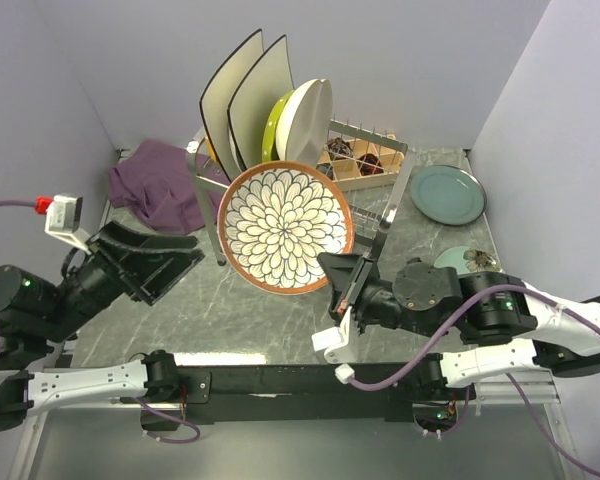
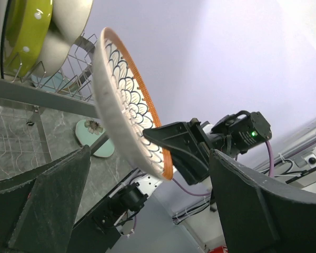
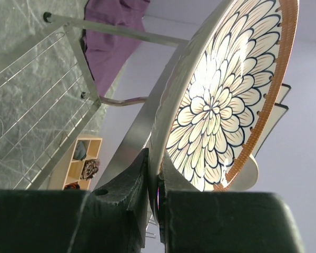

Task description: Unload the plates from the dish rack

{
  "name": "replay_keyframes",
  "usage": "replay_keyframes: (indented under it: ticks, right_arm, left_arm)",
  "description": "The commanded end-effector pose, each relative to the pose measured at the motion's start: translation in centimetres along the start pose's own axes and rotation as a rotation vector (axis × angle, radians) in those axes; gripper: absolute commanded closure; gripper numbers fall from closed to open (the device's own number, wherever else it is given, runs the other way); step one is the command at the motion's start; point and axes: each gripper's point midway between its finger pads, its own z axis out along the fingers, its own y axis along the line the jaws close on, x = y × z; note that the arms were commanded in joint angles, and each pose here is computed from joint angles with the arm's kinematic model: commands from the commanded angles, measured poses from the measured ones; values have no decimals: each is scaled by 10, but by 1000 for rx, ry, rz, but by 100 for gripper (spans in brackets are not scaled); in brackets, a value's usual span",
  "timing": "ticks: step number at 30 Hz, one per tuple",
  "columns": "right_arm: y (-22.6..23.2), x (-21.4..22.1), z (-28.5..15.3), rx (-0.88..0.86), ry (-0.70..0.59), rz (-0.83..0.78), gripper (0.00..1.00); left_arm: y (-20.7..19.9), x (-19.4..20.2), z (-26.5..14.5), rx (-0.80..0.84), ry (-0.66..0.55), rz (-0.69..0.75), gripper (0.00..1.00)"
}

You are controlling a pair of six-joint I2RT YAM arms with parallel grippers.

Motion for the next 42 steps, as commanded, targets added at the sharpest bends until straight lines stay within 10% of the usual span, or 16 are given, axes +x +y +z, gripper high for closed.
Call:
replay_keyframes:
  ticks: [1, 18, 25, 42]
  right_arm:
    - [-55, 7, -20, 189, 40, 27, 100]
    - [-31, -9, 25, 103, 139, -66, 100]
    - [-16, -14, 43, 61, 160, -82, 100]
    - [12, -13, 52, 79, 157, -62, 63]
  left_arm:
    - [-2, 11, 18, -31, 48, 40, 3]
    - [106, 48, 26, -521, 57, 142, 36]
    - [116, 60, 28, -549, 75, 138, 99]
    - [114, 53, -2, -430, -13, -57, 99]
